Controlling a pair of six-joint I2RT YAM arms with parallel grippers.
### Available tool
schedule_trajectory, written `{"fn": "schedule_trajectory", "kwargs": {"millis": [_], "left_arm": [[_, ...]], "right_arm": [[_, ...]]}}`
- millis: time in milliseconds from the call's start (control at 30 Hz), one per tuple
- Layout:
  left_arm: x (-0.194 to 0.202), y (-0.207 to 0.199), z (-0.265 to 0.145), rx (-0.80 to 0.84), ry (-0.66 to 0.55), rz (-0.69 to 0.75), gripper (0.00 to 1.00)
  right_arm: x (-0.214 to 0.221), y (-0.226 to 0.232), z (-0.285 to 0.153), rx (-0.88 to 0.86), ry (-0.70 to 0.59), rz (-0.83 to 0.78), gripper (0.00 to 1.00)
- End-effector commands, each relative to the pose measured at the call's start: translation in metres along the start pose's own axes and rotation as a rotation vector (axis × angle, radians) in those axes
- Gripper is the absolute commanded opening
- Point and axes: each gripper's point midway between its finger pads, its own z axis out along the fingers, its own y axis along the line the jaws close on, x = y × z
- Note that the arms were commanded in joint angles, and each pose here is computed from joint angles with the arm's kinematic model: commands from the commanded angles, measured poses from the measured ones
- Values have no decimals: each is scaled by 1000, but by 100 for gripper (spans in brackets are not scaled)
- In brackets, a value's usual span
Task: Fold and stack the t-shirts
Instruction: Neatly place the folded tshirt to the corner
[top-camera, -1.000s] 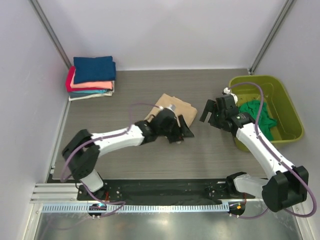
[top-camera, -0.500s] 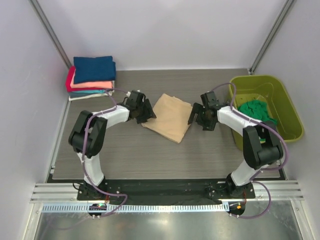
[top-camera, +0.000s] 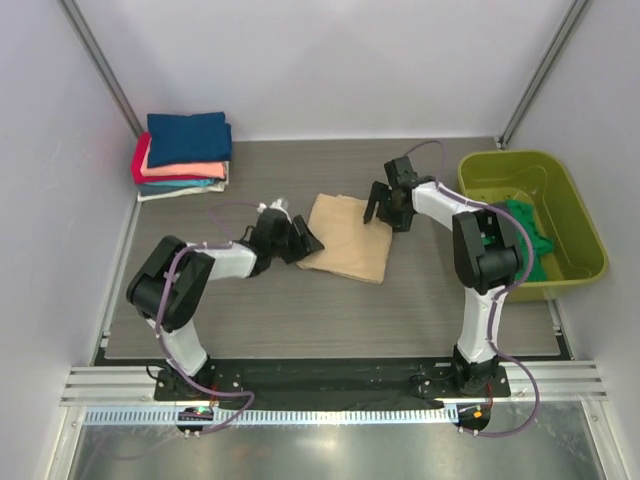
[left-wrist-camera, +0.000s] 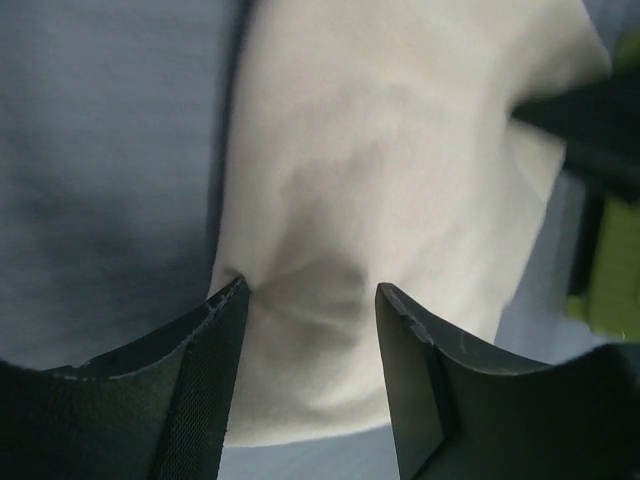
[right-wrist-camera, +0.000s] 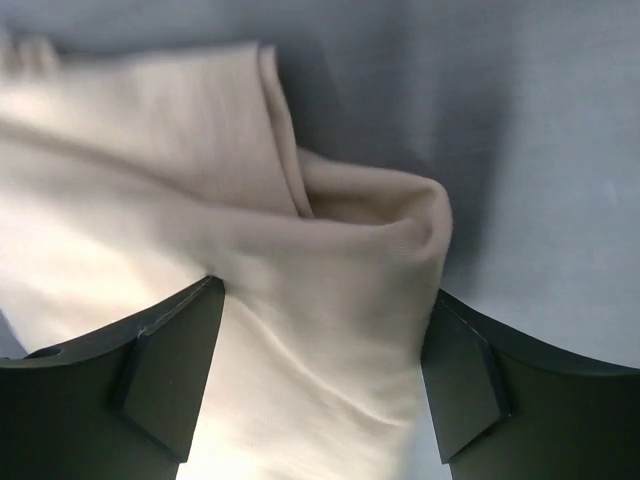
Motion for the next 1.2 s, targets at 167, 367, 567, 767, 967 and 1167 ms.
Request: {"fn": "schedule_trajectory", "kwargs": {"millis": [167,367,567,767,967,1167], "left_arm": [[262,-12,-49,-37,473,-84,57],[261,-68,-99,40,490,-28,59],[200,-128,-153,78,345,111,64],[135,-141,-176,33,149,343,75],[61,-85,-145,-31,55,300,81],[2,-58,-86,-29,-56,402,87]], "right_arm": [[-23,22,63,-53,55,-152,80],[-32,62,72,-149,39,-305,83],[-41,93,60,-158,-17,-369,84],[-91,83,-7,-10,-189,-307,91],[-105,25,-96,157,-302,-153,93],[-72,4,-183,124,-368,-108,98]]}}
